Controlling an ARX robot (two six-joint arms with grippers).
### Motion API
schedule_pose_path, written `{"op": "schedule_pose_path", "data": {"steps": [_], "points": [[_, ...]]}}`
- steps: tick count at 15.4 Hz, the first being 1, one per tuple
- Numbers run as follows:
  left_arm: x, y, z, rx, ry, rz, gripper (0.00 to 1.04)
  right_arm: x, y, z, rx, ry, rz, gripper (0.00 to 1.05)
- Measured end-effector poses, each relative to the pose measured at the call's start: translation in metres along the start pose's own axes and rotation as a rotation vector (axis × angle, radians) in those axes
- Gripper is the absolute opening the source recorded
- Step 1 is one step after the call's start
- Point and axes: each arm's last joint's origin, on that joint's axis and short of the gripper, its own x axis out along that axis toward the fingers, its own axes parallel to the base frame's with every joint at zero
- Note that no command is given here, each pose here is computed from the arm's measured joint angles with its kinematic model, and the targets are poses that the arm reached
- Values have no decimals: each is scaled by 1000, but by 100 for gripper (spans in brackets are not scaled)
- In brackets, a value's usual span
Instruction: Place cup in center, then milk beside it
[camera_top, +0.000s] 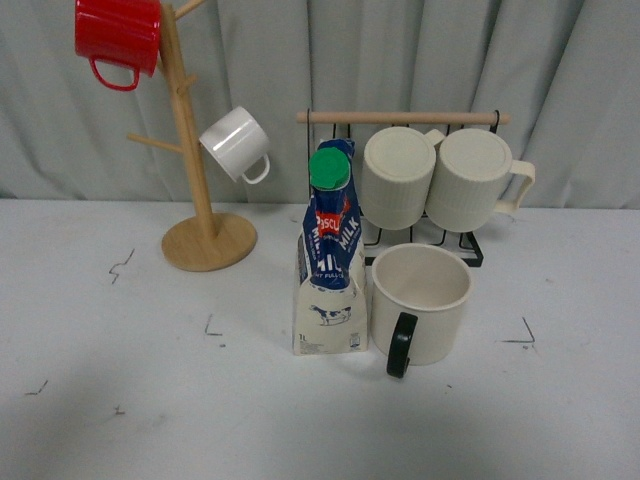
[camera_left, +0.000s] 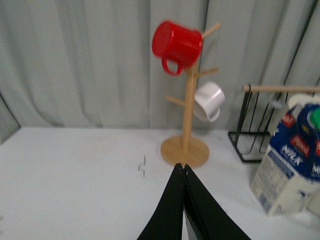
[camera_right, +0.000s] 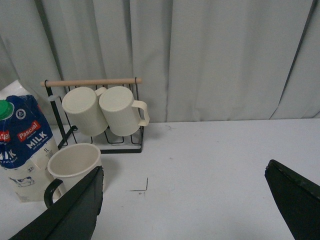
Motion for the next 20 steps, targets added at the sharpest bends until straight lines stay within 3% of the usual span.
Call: {"op": "schedule_pose_path", "data": {"steps": [9, 11, 13, 17, 20], "points": [[-11, 0, 1, 0, -10, 1, 2, 0, 0, 0, 0, 0, 0, 98], [-19, 0, -6, 0, 46, 0, 2, 0, 0, 0, 0, 0, 0, 98], [-22, 0, 1, 0, -18, 2, 2, 0, 0, 0, 0, 0, 1, 98], [-22, 0, -3, 0, 2, 2, 2, 0, 0, 0, 0, 0, 0, 98], [-22, 0, -3, 0, 2, 1, 36, 0, 0, 0, 0, 0, 0, 98]]}}
